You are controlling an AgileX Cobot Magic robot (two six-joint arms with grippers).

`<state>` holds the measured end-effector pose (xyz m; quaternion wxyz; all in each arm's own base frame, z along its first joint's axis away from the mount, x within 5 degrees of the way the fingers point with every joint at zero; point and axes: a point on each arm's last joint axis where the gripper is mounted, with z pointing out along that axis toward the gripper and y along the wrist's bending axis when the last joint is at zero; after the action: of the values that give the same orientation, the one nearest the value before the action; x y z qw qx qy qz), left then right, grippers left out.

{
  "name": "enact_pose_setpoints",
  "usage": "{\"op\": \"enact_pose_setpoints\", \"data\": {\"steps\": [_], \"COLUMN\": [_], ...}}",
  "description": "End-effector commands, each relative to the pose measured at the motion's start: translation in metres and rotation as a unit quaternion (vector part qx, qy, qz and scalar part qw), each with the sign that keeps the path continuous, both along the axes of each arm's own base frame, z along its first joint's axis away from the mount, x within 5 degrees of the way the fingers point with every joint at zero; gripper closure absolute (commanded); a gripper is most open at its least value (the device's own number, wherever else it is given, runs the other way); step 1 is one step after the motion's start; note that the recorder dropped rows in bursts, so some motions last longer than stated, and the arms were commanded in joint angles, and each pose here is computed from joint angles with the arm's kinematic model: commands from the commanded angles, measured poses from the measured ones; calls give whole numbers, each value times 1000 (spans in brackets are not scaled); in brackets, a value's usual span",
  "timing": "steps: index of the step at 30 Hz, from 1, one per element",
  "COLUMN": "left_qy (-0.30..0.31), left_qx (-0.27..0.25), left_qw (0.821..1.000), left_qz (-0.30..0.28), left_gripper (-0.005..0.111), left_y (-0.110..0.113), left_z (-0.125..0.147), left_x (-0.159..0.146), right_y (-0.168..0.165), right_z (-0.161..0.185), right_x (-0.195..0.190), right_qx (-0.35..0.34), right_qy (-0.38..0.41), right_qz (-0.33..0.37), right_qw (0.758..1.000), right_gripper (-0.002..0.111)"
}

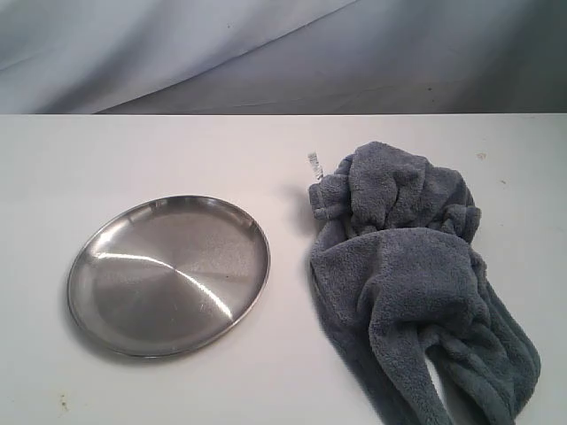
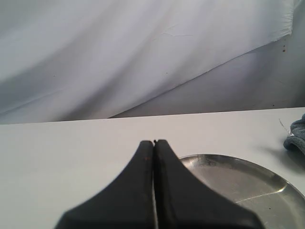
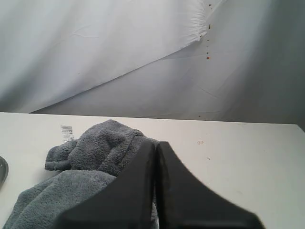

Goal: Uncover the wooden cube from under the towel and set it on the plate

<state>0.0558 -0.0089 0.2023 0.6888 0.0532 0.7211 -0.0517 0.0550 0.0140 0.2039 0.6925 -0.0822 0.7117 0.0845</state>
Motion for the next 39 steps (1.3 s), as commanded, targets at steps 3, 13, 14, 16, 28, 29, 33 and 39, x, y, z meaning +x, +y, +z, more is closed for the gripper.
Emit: {"op": "enact_pose_setpoints", "data": {"steps": [3,13,14,16,28,29,33,39], "left_qy": [-1,-1,-1,-1,-1,-1,-1,-1], "left_qx": [-2,-2,-2,-2,-2,-2,-2,-2], "left_qw": [1000,1000,1000,1000,1000,1000,1000,1000], "left_qz": [-2,-2,-2,-2,-2,-2,-2,-2], "left_gripper": [107,107,107,107,107,107,107,107], "left_y": [0,0,0,0,0,0,0,0], "left_z": [-1,-1,-1,-1,-1,-1,-1,-1], "left_x": [0,0,0,0,0,0,0,0], "right_y": [0,0,0,0,0,0,0,0], "right_z": [-1,-1,-1,-1,-1,-1,0,5], "right_x": [0,0,0,0,0,0,0,0], "right_qx": [1,1,1,1,1,1,3,161], "right_qy": [0,0,0,0,0,0,-4,7], "right_qz": [-3,-3,-3,-3,-3,-3,-4,-2], "right_qw": [1000,1000,1000,1000,1000,1000,1000,987], "right_gripper": [108,108,108,108,108,108,108,108]}}
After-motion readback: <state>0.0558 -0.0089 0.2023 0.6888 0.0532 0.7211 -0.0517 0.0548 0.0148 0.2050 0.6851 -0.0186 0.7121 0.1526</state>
